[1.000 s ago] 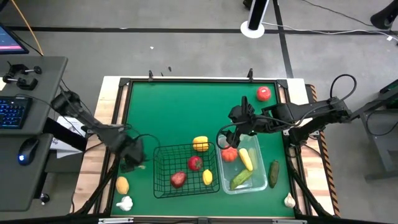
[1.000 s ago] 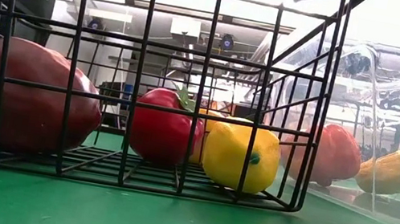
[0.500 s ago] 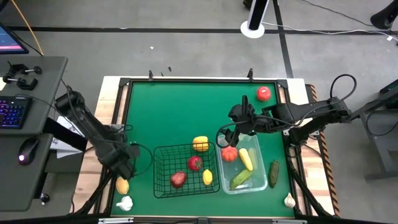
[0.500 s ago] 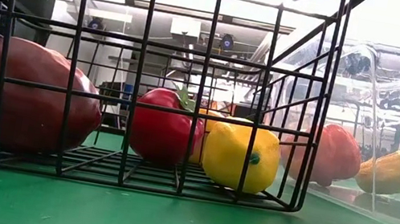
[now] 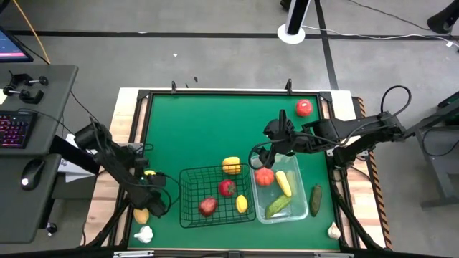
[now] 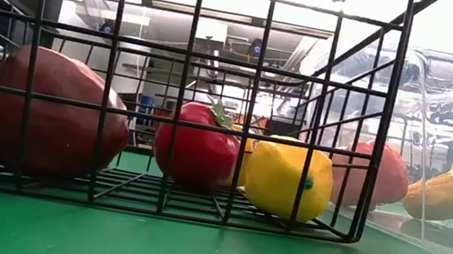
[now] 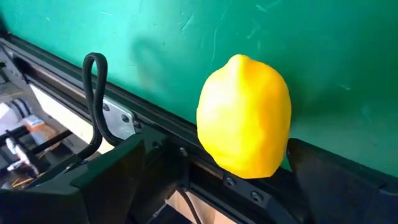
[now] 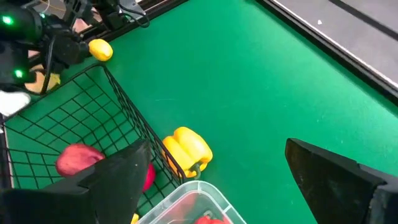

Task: Sort produce into baskets
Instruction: Put the top lemon into the wire basket

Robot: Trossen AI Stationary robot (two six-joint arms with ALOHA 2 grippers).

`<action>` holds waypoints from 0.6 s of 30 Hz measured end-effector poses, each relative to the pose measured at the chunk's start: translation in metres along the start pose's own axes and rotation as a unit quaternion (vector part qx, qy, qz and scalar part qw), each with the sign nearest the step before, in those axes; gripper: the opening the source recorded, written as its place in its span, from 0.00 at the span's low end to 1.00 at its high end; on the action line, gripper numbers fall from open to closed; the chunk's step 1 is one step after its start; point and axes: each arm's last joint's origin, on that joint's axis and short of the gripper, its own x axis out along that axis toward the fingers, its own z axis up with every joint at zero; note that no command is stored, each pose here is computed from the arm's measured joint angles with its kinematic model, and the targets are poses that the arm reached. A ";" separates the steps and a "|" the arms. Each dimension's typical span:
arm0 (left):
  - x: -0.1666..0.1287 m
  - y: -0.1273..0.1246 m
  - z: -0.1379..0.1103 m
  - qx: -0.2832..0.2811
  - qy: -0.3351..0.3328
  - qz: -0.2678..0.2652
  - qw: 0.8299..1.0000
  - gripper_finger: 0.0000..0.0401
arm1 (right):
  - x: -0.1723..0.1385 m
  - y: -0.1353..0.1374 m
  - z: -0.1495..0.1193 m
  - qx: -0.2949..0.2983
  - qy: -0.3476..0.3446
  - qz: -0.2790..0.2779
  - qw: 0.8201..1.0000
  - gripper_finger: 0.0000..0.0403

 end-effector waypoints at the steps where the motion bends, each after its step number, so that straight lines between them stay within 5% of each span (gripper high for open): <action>1: 0.001 0.000 0.000 -0.003 0.000 0.003 1.000 0.94 | 0.000 0.000 0.000 0.002 0.000 0.000 1.000 0.91; 7: 0.001 -0.001 0.000 -0.003 0.002 0.005 1.000 0.79 | 0.000 0.000 0.000 0.005 0.000 0.000 1.000 0.91; 15: -0.001 -0.001 -0.001 0.008 -0.006 -0.036 0.999 0.14 | 0.000 0.000 0.000 0.005 0.000 0.000 1.000 0.91; 18: -0.008 0.007 -0.005 -0.005 -0.022 -0.068 0.997 0.05 | 0.000 0.000 0.000 0.002 0.000 0.000 1.000 0.91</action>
